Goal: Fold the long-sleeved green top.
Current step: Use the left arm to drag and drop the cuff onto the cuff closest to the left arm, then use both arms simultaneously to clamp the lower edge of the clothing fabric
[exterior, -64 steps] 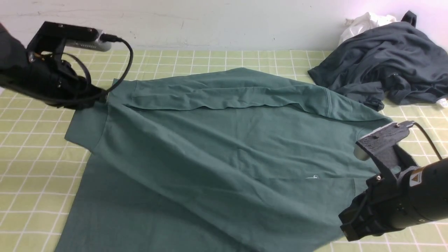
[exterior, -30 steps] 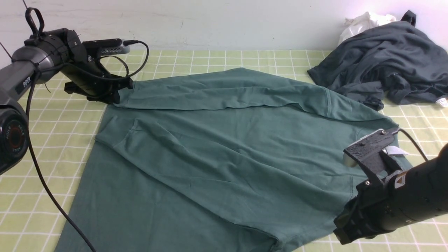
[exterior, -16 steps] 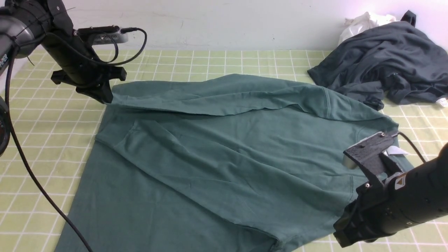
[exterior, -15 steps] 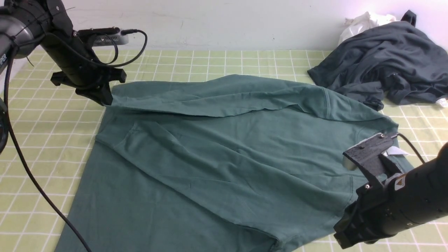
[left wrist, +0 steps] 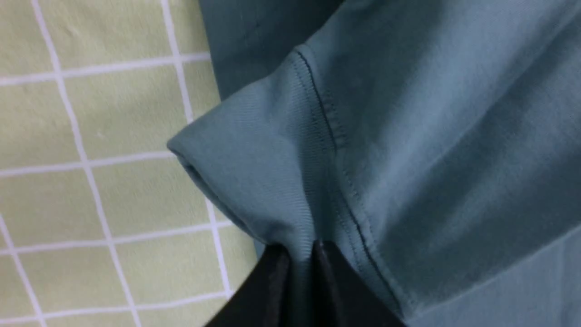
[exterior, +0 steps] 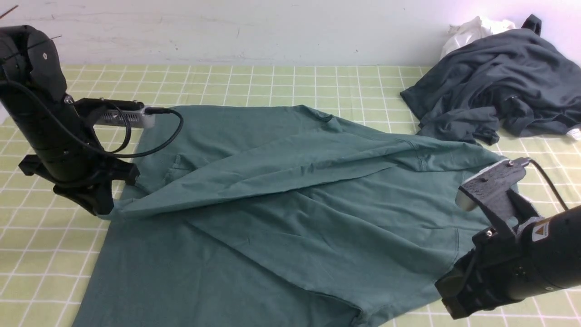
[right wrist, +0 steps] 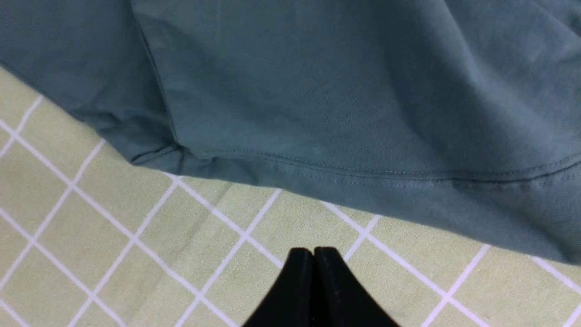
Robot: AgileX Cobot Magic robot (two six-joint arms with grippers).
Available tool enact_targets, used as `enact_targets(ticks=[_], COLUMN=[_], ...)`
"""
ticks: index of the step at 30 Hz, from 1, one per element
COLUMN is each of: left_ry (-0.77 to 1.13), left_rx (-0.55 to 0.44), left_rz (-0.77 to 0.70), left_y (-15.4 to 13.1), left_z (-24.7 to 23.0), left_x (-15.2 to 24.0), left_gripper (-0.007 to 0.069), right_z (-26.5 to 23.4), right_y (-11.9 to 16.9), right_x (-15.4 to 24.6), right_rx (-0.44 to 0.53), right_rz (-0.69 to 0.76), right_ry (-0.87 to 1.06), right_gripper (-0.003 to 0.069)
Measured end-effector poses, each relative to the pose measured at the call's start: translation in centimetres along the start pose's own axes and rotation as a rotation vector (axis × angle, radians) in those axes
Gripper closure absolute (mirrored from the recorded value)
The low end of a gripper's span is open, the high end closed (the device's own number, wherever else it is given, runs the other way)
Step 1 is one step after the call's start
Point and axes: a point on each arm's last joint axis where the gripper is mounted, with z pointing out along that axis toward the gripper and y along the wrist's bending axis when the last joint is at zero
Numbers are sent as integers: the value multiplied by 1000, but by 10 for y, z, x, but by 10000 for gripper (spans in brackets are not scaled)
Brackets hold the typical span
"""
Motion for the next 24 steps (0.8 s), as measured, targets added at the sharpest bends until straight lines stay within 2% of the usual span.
enact_targets(ticks=[4, 8, 11, 14, 15, 18, 22, 24], left_ry=[26, 36, 24, 96, 91, 152, 195, 191], left_rx=[3, 3, -14, -30, -32, -36, -28, -24], left_rz=[1, -38, -36, 139, 157, 440, 762, 818], left_y=[-1, -3, -10, -35, -37, -61, -71, -71], left_z=[0, -13, -22, -12, -13, 13, 49, 54], left_x=[4, 12, 22, 51, 51, 79, 108, 112], left_gripper=[425, 224, 150, 128, 128, 125, 125, 125], right_z=[0, 0, 0, -1, -1, -1, -2, -2], right_y=[1, 3, 5, 9, 9, 12, 17, 18], right_x=[0, 0, 0, 0, 0, 0, 2, 2], right_rx=[-12, -37, -59, -95, -97, -135, -192, -205], right_rz=[-18, -35, -43, -59, -65, -93, -109, -113], right_ry=[1, 4, 0, -2, -2, -2, 8, 9], right_gripper=[669, 669, 669, 669, 669, 669, 669, 669])
